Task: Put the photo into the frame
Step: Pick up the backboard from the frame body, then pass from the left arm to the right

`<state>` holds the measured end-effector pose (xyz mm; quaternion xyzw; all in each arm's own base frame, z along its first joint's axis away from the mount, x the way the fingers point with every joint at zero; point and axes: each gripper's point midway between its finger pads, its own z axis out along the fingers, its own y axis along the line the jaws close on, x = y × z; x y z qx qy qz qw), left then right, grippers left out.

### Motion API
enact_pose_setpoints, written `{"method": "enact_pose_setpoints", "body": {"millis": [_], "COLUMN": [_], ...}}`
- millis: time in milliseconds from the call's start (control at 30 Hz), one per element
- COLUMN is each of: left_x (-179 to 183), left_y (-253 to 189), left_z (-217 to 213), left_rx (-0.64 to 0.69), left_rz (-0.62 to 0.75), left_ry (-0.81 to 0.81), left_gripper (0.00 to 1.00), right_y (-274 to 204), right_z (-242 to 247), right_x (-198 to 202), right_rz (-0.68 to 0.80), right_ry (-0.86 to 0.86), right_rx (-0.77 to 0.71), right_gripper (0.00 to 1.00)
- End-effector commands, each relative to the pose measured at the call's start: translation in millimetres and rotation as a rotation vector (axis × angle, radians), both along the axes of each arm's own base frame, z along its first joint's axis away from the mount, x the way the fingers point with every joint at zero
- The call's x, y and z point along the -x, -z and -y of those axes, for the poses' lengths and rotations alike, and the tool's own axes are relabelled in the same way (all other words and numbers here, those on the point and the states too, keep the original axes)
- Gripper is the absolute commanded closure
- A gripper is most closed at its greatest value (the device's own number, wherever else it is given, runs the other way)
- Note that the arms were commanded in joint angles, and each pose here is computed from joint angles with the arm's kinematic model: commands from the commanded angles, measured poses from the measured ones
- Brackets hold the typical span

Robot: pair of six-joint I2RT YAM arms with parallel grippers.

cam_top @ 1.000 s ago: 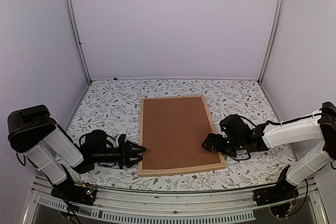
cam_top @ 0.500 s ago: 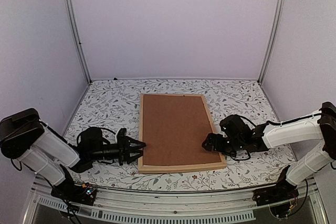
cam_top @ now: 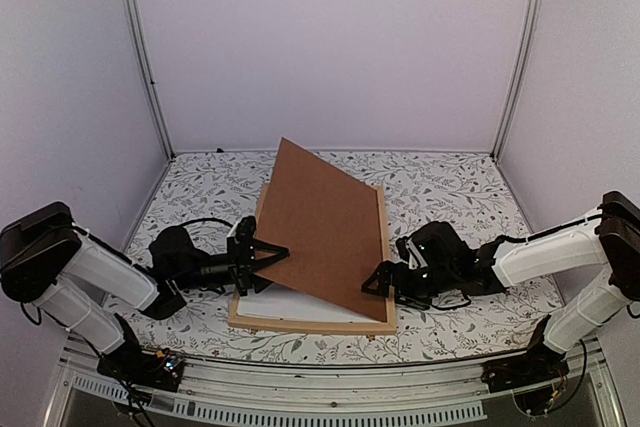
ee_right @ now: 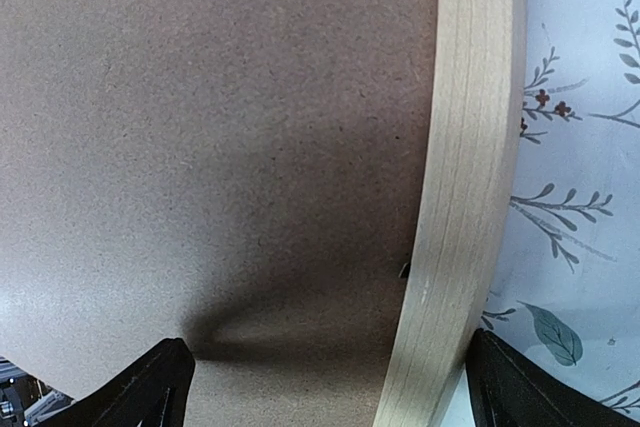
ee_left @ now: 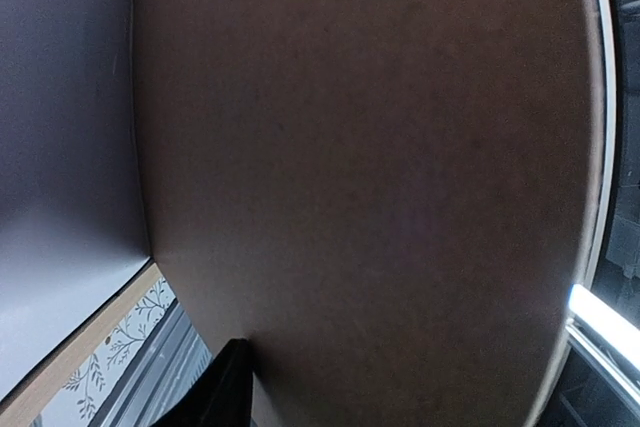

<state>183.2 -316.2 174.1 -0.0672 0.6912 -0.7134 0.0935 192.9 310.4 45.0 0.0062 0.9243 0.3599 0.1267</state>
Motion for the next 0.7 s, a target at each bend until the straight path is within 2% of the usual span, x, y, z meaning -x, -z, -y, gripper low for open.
{"method": "enact_pose_setpoints", "body": {"millis": [0, 133, 233, 333, 500, 667], "left_x": [5, -2, -9, -13, -14, -15], "left_y": [6, 7, 11, 3, 5, 7], "left_z": [7, 5, -2, -6, -8, -12], "left_rx": [-0.066, -0.206, -0.36, -0.403, -0.444, -0.5], "left_rz": [0.007, 0.06, 0.109, 0.141, 0.147, 0.155], "left_ry": [0.033, 0.011, -0.023, -0.052, -0.05, -0.053], "left_gripper": [0.52, 0.47, 0.35, 0.31, 0.3, 0.29], "right_y": [-23, -35, -52, -69, -97, -118], "right_z": [-24, -19, -13, -9, -11, -29], "right_x": [18, 11, 3, -5, -15, -10], "right_rz": [-0.027, 0.016, 0.074, 0.131, 0.225, 0.315], "right_ry": [-0.101, -0.085, -0.069, -0.069, -0.105, -0.201], "right_rx": [-0.12, -0.094, -0.067, -0.025, 0.019, 0.038], "right_gripper": [0.02, 0.01, 0.01, 0.01, 0.01, 0.01]}}
